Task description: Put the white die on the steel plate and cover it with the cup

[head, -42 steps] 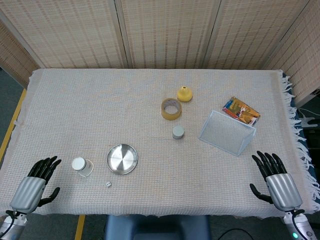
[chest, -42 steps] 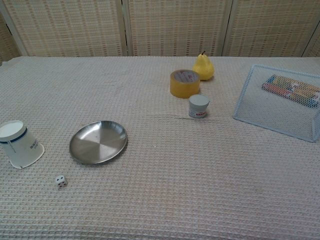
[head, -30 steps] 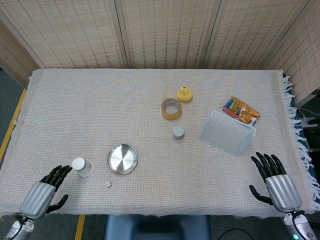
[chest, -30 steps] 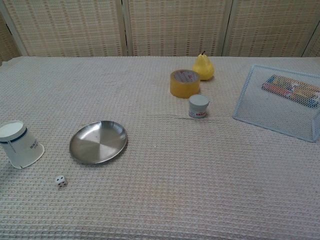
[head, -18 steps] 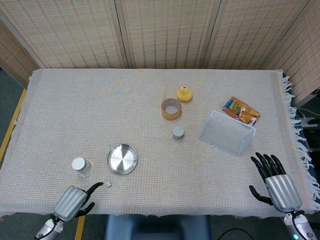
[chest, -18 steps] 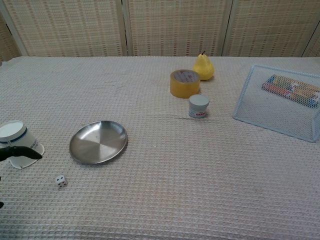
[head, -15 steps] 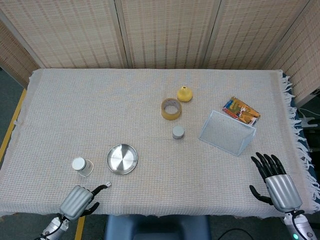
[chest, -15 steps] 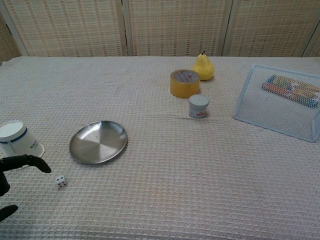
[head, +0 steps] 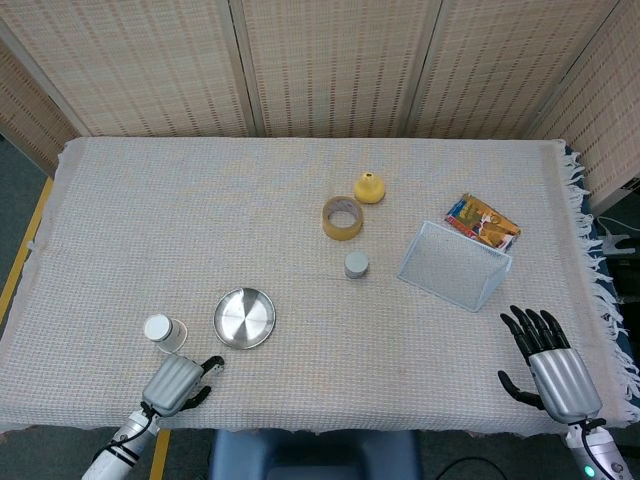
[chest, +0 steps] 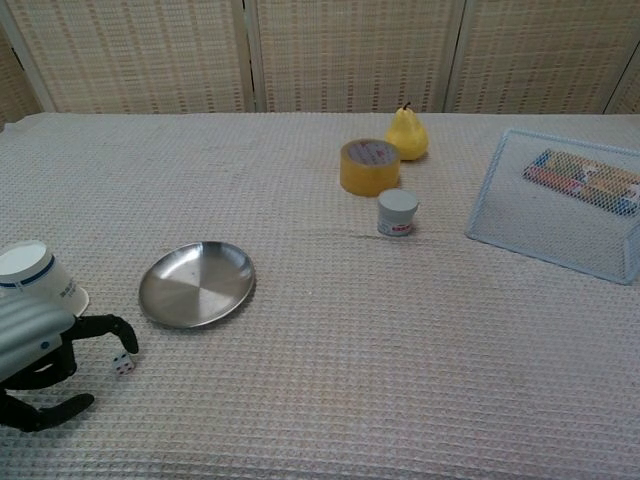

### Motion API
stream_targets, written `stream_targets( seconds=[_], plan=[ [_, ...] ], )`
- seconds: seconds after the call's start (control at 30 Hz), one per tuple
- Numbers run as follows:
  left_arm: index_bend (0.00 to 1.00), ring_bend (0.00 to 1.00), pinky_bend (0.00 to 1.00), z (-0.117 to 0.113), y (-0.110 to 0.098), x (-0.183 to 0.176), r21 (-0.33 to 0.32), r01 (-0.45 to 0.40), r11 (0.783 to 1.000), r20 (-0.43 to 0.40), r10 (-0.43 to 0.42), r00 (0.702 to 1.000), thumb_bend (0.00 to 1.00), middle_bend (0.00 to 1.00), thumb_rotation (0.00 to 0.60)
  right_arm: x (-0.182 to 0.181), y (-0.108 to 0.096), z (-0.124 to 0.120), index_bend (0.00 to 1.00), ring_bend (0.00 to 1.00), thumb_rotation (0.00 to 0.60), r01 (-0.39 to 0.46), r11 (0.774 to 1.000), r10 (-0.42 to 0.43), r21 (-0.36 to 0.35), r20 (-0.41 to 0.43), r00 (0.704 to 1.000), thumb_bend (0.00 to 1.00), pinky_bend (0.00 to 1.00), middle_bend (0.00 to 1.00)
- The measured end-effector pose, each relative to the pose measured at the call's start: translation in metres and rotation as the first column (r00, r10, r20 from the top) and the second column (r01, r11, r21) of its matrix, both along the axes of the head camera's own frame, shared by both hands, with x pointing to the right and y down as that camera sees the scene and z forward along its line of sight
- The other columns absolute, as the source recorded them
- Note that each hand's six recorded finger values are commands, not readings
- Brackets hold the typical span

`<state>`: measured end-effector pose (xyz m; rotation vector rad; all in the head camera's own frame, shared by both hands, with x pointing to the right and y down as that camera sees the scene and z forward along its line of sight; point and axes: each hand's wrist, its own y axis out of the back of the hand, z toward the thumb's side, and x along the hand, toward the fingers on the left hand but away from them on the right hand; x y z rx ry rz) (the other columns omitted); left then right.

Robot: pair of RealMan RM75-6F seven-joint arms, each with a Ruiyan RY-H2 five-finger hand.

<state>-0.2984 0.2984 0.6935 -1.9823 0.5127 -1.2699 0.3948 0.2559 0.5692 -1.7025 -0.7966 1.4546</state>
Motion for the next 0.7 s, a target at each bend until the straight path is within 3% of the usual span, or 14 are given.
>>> stream_targets(
  seconds=[0.47,0.7],
  plan=[
    [0.45,0.98,1.00,0.006,-0.011,0.007,0.033,-0.004,0.999,-0.018,0.004,1.000,0.38,1.00,0.600,0.002,-0.001,0.000,0.00,0.00,0.451,-0.009,1.000,0.009,-0.002,-0.009,1.000,0.27,0.00,0.00],
    [0.45,0.98,1.00,0.008,-0.013,0.010,0.033,-0.012,0.999,-0.018,0.012,1.000,0.38,1.00,0.600,0.003,-0.001,-0.001,0.00,0.00,0.450,-0.015,1.000,0.015,0.000,-0.010,1.000,0.27,0.00,0.00]
  ],
)
